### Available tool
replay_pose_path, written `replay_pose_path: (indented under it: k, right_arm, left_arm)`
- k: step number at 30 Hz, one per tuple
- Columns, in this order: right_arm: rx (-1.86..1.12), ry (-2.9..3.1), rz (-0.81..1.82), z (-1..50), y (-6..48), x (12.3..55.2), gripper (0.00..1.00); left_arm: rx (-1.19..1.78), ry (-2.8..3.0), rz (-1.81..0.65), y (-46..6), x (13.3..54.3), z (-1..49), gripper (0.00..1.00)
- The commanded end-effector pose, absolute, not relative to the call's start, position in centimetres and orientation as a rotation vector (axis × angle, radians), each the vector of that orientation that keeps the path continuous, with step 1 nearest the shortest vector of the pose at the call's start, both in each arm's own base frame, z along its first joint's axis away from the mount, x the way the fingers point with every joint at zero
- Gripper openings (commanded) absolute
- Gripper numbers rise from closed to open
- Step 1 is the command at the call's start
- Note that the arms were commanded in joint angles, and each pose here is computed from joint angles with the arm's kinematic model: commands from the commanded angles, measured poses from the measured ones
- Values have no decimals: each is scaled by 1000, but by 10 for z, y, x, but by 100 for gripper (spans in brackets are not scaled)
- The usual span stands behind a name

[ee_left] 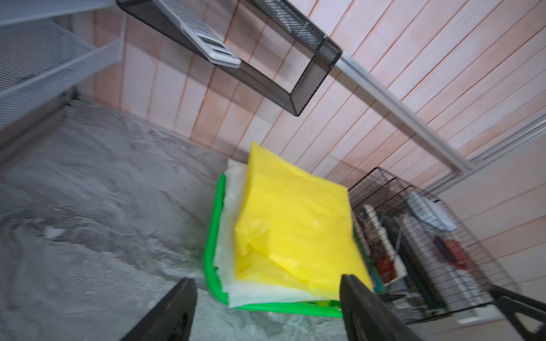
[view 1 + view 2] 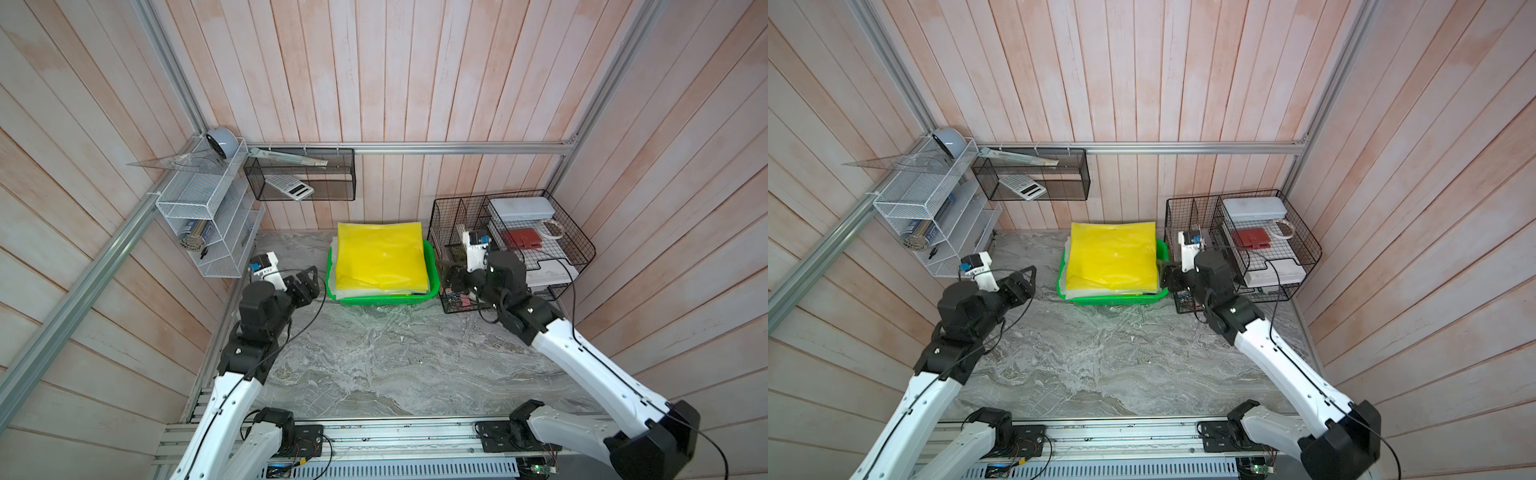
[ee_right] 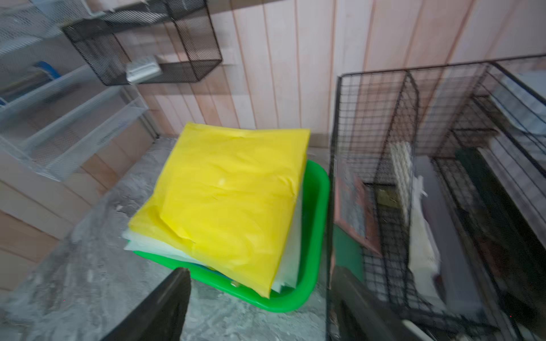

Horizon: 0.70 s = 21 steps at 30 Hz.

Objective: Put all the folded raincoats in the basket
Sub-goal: Reset both arms

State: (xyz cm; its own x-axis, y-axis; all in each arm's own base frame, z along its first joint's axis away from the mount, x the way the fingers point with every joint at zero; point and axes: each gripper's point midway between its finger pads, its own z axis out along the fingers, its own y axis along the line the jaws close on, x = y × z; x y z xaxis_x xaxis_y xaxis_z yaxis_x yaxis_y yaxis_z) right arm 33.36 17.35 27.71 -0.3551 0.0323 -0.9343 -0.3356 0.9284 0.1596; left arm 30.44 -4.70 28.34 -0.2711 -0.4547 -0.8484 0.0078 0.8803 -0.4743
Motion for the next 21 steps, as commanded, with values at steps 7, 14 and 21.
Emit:
replay_pose_path:
  k: [7, 14, 21]
  right_arm:
    - [223, 1851, -199, 182, 20, 314, 85]
    - [262, 1838, -290, 154, -13, 321, 84]
    - [369, 1807, -275, 130, -31, 348, 86]
  left_arm:
    - [-547, 1708, 133, 43, 286, 205, 100]
    - [-461, 1735, 270, 48, 305, 161, 100]
    - [-403, 1703, 226, 51, 340, 145, 100]
